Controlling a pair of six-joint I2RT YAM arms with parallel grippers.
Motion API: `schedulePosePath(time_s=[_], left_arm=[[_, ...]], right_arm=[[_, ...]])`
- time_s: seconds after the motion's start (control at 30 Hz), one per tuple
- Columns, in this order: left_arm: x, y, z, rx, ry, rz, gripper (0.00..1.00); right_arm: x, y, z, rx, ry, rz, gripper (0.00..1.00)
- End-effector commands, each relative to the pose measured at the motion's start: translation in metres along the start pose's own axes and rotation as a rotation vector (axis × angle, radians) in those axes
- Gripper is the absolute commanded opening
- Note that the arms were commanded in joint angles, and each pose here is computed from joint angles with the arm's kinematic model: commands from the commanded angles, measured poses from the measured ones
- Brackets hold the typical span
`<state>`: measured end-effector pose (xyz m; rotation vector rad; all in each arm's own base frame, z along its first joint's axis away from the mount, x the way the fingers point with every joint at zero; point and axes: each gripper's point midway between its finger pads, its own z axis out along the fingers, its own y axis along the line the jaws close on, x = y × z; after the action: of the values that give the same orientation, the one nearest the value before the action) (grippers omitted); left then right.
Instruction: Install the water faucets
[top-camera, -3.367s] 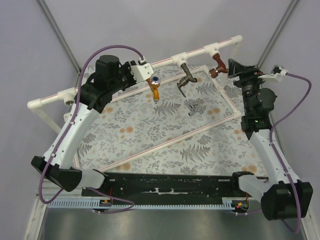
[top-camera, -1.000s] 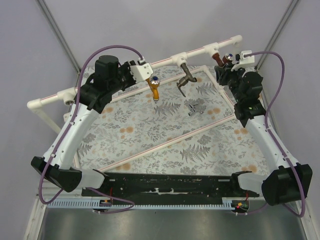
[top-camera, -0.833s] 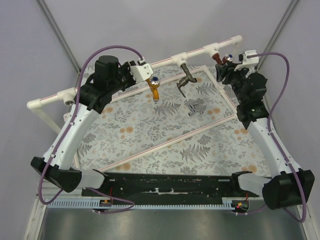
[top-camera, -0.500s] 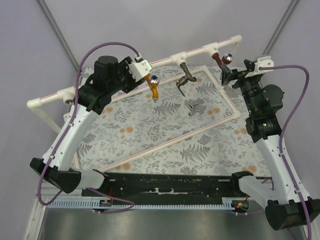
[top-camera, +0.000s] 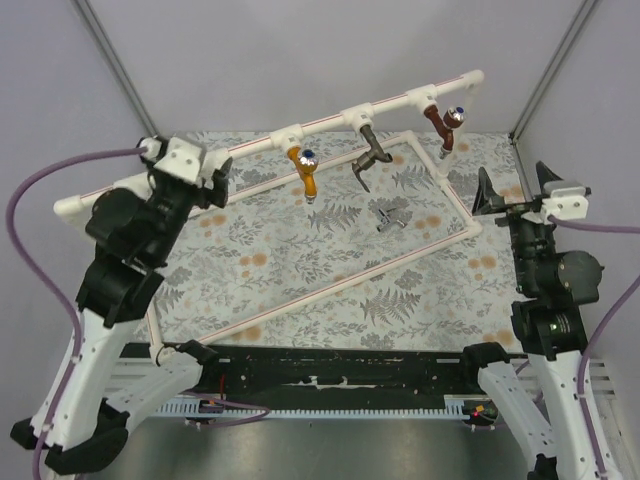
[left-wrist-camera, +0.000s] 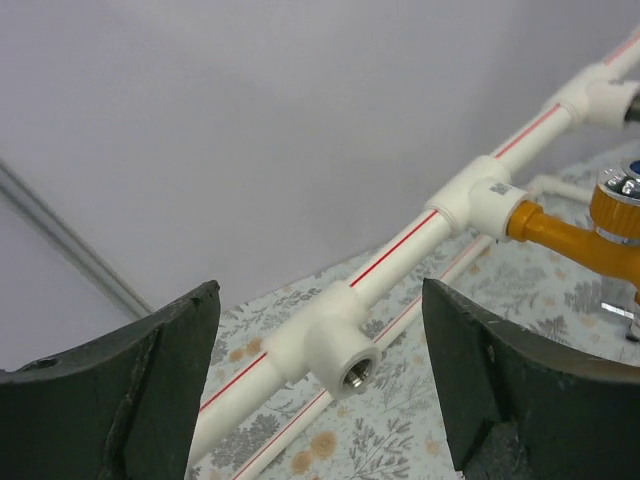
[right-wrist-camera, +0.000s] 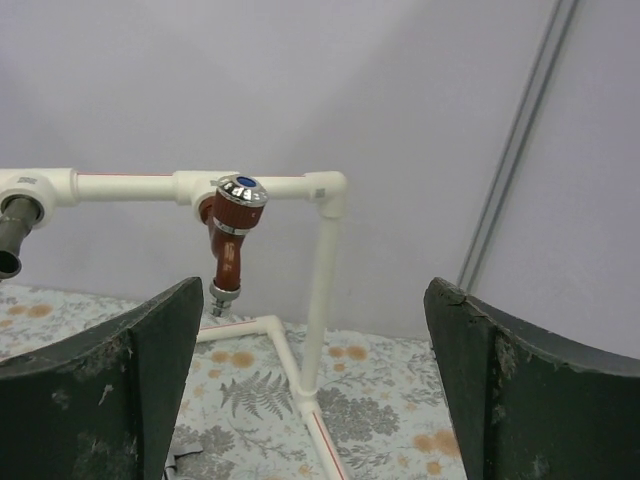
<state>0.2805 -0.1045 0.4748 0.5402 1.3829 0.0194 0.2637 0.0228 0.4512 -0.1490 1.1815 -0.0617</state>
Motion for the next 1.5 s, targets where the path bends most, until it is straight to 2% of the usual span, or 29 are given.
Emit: schedulePosePath(time_s=[0.0,0.13,0.2,0.3,0.4,0.5,0.8,0.97,1.13,1.47], left_arm=[[-0.006,0.040,-0.044,-0.274,-0.138,-0.259,0.87],[0.033,0.052,-0.092,-0.414,-0.122,-0.363,0.88],[0.055,0.050,-0.110,-0.437,-0.090,-0.350,0.88],[0.086,0.045,-0.134,-0.477,-0.079,-0.412,0.89],[0.101,0.038,-0.155,-0.475,-0.134,-0.485,0.89],[0.106,0.027,-0.163,-0.416,-0.169,-0.468,0.90],[0.131,0.034,-0.171,-0.512,-0.128,-0.477,0.91],[0.147,0.037,-0.181,-0.563,-0.123,-0.487,0.91],[0.161,0.038,-0.185,-0.599,-0.068,-0.461,0.91],[0.166,0.041,-0.189,-0.623,-0.048,-0.466,0.92]], right_arm=[[0.002,-0.025,-0.025,0.141,-0.062,-0.027,0.98],[0.010,-0.027,-0.044,0.161,-0.066,-0.007,0.98],[0.022,-0.025,-0.050,0.163,-0.042,0.028,0.98],[0.035,-0.029,-0.060,0.197,-0.028,0.056,0.98],[0.041,-0.034,-0.068,0.239,-0.024,0.084,0.98],[0.047,-0.037,-0.072,0.261,-0.018,0.097,0.98],[0.060,-0.030,-0.074,0.245,-0.056,0.122,0.98],[0.069,-0.028,-0.069,0.243,-0.025,0.132,0.98],[0.074,-0.026,-0.067,0.234,0.006,0.129,0.98],[0.079,-0.023,-0.066,0.226,0.022,0.140,0.98]])
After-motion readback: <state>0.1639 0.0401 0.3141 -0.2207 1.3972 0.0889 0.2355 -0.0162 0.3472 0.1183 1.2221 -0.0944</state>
